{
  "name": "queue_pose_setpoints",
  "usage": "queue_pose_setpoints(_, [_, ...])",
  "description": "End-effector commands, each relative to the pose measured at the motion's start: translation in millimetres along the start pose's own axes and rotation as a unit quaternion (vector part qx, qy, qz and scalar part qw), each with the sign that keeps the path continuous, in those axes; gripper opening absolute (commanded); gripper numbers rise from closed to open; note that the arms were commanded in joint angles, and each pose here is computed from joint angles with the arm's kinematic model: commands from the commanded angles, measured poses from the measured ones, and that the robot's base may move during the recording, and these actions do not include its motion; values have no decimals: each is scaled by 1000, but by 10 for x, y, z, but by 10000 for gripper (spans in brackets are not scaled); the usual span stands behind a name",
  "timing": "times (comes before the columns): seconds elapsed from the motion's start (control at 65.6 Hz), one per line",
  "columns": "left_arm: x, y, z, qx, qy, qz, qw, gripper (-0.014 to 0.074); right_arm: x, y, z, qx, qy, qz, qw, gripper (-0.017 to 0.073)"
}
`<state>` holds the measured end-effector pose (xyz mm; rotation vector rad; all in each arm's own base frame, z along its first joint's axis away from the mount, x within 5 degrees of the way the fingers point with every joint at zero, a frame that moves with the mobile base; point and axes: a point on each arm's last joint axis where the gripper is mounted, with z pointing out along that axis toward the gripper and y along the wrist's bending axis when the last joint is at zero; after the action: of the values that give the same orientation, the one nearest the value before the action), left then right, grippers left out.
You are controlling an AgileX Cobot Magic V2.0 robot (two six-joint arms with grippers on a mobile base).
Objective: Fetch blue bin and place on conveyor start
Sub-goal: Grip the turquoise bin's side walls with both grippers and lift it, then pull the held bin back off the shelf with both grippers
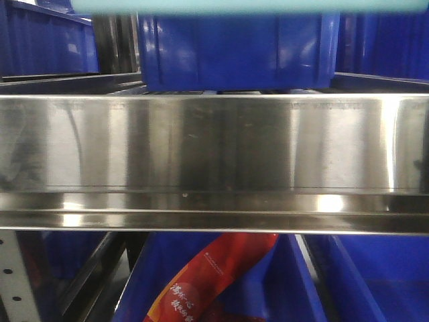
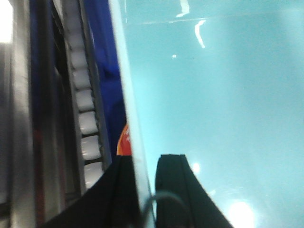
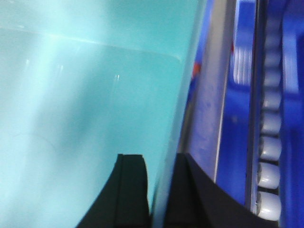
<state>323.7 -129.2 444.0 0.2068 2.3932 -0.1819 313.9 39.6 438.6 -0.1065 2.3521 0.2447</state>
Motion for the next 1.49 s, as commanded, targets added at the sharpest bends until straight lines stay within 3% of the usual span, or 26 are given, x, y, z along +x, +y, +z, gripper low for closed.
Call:
queue_pose_setpoints(0.0, [15,31,-395,2,-32,5,999,-111,3,69,-331,1,-38,-24,999,-152])
queue_pose_setpoints(0.153, [52,66,-714,8,-63,2,998,-111,41,131,-709,-5,-85,-29,996,-152])
queue_pose_setpoints(0.305, [61,76,-779,8,-70,1,998,-111,40,151,-864,-5,-118,-32,993,-152])
queue_pose_setpoints(0.961, [58,89,-779,1,-71,3,997,-111,35,150,-857,-5,-119,-32,992,-152])
queue_pose_setpoints(1.479, [-78,57,-810,18,-148,4,989,-111,35,150,-857,-5,-119,-32,992,-152])
